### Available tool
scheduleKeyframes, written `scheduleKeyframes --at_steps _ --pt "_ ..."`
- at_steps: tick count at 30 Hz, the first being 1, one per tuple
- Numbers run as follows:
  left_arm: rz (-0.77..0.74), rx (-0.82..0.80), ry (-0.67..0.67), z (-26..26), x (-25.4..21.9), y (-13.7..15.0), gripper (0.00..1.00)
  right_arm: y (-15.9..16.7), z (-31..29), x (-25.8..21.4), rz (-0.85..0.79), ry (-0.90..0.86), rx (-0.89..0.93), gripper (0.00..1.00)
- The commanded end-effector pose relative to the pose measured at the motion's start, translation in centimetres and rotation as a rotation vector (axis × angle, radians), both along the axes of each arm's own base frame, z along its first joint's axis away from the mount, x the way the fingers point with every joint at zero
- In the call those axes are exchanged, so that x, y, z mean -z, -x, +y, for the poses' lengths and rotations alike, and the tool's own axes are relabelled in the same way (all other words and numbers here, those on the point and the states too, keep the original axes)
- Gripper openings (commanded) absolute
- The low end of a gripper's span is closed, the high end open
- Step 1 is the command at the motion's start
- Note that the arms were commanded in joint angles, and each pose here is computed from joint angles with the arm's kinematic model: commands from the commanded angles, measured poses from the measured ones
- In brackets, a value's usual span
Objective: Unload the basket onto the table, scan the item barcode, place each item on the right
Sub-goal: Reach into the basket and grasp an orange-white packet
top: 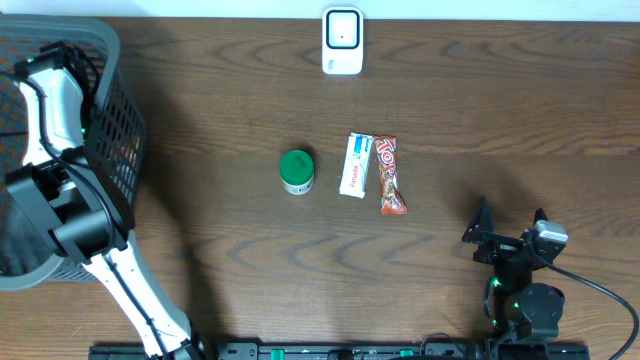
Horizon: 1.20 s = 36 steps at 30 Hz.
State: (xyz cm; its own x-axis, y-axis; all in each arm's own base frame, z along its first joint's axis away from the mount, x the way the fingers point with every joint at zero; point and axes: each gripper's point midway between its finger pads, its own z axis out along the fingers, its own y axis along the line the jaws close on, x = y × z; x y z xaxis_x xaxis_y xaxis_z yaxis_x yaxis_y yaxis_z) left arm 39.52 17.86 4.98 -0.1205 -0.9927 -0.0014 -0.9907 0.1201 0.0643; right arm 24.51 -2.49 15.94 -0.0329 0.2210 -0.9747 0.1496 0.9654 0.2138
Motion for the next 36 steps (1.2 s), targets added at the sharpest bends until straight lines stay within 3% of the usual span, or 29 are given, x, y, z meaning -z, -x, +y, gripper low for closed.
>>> scheduleKeyframes --at_steps 1,16,25,29,36 --pt "0.045 -0.014 0.013 -0.2 1.7 0.4 0.91 0.0 -0.1 0.1 0.001 -0.007 0.005 0.99" --pt "0.047 -0.014 0.016 -0.1 2.5 0.1 0.92 0.0 -0.1 0.1 0.001 -0.007 0.005 0.99" --pt "0.023 0.032 0.072 0.1 1.7 0.4 0.52 0.0 -0.1 0.1 0.001 -0.007 0.005 0.99" --pt "-0.036 -0.024 0.082 2.2 -1.1 1.2 0.49 0.0 -0.1 0.1 0.001 -0.007 0.005 0.99" --pt "-0.362 -0.084 0.168 4.2 -10.7 1.4 0.49 0.0 -0.1 0.1 0.001 -0.007 0.005 0.99"
